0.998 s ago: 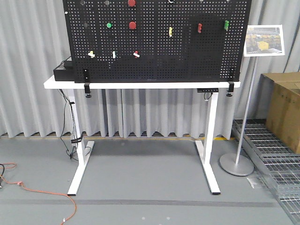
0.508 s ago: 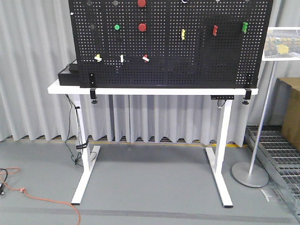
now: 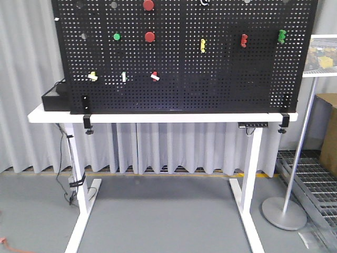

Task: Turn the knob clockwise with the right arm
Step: 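Drive the base forward up to the black pegboard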

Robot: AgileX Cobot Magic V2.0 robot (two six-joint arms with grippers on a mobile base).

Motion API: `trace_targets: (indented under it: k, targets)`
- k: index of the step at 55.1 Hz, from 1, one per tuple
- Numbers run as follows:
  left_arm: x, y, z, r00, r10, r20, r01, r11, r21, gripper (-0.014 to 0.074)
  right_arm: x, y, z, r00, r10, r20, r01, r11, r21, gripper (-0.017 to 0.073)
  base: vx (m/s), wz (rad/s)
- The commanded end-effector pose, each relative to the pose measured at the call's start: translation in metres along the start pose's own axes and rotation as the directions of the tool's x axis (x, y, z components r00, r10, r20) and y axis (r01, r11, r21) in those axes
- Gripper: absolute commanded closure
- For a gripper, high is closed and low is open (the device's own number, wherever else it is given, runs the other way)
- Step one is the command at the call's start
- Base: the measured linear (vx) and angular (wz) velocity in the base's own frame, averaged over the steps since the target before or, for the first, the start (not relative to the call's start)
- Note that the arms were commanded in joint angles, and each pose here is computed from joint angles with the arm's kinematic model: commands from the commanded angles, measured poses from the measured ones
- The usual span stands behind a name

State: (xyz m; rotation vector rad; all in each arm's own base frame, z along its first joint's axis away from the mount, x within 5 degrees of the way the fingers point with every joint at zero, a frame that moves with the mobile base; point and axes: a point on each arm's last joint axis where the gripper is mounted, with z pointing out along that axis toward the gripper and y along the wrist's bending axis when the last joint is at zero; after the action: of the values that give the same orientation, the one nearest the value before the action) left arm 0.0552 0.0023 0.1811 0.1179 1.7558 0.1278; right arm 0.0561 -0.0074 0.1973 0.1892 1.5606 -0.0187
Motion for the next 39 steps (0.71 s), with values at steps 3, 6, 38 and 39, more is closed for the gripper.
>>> trace_targets:
  k: [3, 6, 38, 39]
  targets:
    - [0.0009, -0.0014, 0.0010, 0.998, -0.008, 0.068, 0.008, 1.000, 0.005, 0.0601, -0.0027, -0.0003, 0.0002, 0.998, -0.010, 0.069, 0.010, 1.000, 0.001, 0.0565, 0.40, -0.03]
    - [0.0009, -0.0014, 0.0010, 0.998, -0.008, 0.068, 0.008, 1.000, 0.005, 0.0601, -0.0027, -0.0003, 0.0002, 0.998, -0.010, 0.069, 0.010, 1.000, 0.001, 0.0565, 0.41, -0.03]
    - [0.0009, -0.0014, 0.0010, 0.998, -0.008, 0.068, 0.008, 1.000, 0.005, 0.0601, -0.0027, -0.0003, 0.0002, 0.998, -0.010, 0.069, 0.010, 1.000, 0.001, 0.0565, 0.39, -0.02]
    - [0.0009, -0.0014, 0.0010, 0.998, -0.008, 0.068, 0.008, 1.000, 0.005, 0.0601, -0.0027, -0.0003, 0.0002, 0.998, -0.010, 0.069, 0.010, 1.000, 0.001, 0.0565, 0.35, -0.03]
